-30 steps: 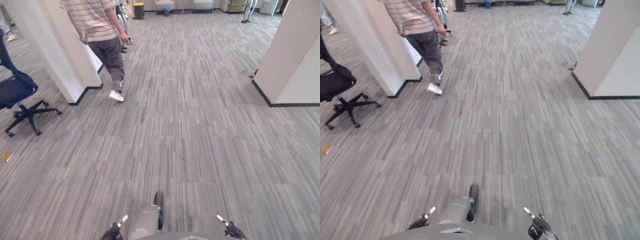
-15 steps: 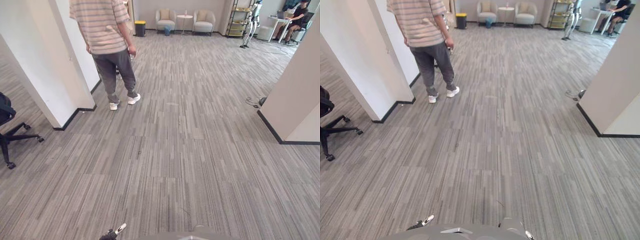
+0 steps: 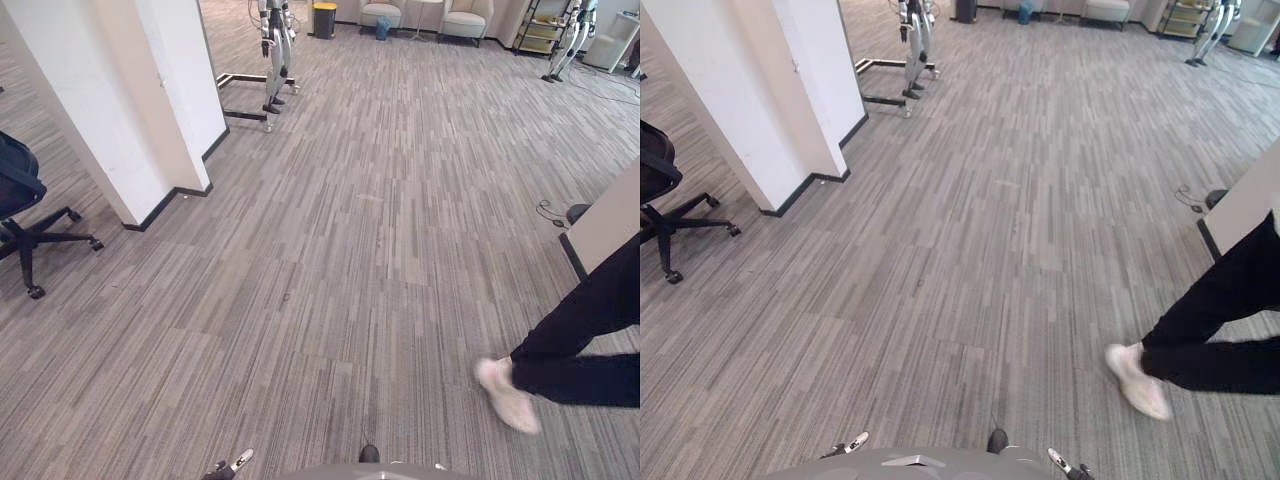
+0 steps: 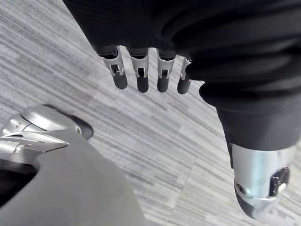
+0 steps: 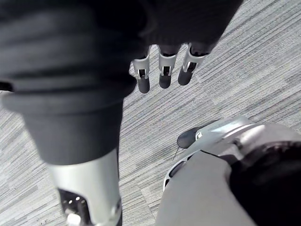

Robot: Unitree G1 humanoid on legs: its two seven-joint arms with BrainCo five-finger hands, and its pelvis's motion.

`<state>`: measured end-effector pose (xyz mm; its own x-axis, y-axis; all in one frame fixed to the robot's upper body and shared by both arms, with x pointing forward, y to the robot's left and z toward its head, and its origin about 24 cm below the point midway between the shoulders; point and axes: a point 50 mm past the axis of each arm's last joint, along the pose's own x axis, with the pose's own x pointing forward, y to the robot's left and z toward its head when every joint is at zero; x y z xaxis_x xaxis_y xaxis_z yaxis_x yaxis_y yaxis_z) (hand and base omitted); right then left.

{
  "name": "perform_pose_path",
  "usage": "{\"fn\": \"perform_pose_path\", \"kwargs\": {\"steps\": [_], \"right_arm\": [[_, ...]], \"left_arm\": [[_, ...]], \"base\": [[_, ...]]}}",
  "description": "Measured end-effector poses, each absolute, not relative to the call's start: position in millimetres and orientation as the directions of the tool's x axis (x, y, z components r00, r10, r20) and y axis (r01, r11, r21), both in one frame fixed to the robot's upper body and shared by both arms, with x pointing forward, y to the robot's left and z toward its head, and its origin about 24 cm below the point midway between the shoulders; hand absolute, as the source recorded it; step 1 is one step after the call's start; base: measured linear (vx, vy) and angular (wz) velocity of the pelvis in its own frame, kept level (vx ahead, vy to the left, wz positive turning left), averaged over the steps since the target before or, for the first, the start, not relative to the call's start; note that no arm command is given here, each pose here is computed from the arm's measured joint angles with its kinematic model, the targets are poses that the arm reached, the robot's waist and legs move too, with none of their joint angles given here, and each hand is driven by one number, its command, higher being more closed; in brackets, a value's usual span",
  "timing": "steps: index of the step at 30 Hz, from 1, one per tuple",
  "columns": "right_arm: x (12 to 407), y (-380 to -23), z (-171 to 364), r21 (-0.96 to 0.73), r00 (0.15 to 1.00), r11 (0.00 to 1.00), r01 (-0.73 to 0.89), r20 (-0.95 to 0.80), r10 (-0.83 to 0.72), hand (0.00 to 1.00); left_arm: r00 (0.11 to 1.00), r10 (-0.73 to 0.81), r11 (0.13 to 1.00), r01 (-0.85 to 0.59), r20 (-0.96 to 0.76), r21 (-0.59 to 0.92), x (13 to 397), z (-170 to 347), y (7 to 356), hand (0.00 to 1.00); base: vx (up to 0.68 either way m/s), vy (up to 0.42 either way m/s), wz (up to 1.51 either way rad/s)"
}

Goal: Organize washtable

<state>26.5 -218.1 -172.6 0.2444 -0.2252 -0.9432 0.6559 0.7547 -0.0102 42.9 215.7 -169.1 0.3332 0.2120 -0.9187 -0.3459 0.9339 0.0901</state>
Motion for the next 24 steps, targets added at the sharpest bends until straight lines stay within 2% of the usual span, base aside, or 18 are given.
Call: {"fn": "perform_pose_path", "kwargs": {"steps": [15,20,24], "right_arm": [[33,-227,-171,-0.05,0.249,0.843,0.536,-0.945,-0.215,0.0],[35,-228,-170,-0.045,0.253,0.834,0.55,-0.943,-0.218,0.0],[34,-234,-169,-0.05,0.247,0.801,0.596,-0.938,-0.242,0.0]], "left_arm": [[0.321,0.178,0.954,-0.29,-0.93,0.083,44,-170,211,0.0],[0.325,0.178,0.953,-0.292,-0.929,0.081,45,-170,211,0.0],[0.362,0.212,0.913,-0.404,-0.908,0.053,51,-167,211,0.0]], "base": [[0.04,-0.012,0.02],[0.07,-0.045,-0.33],[-0.17,-0.014,-0.62]]}}
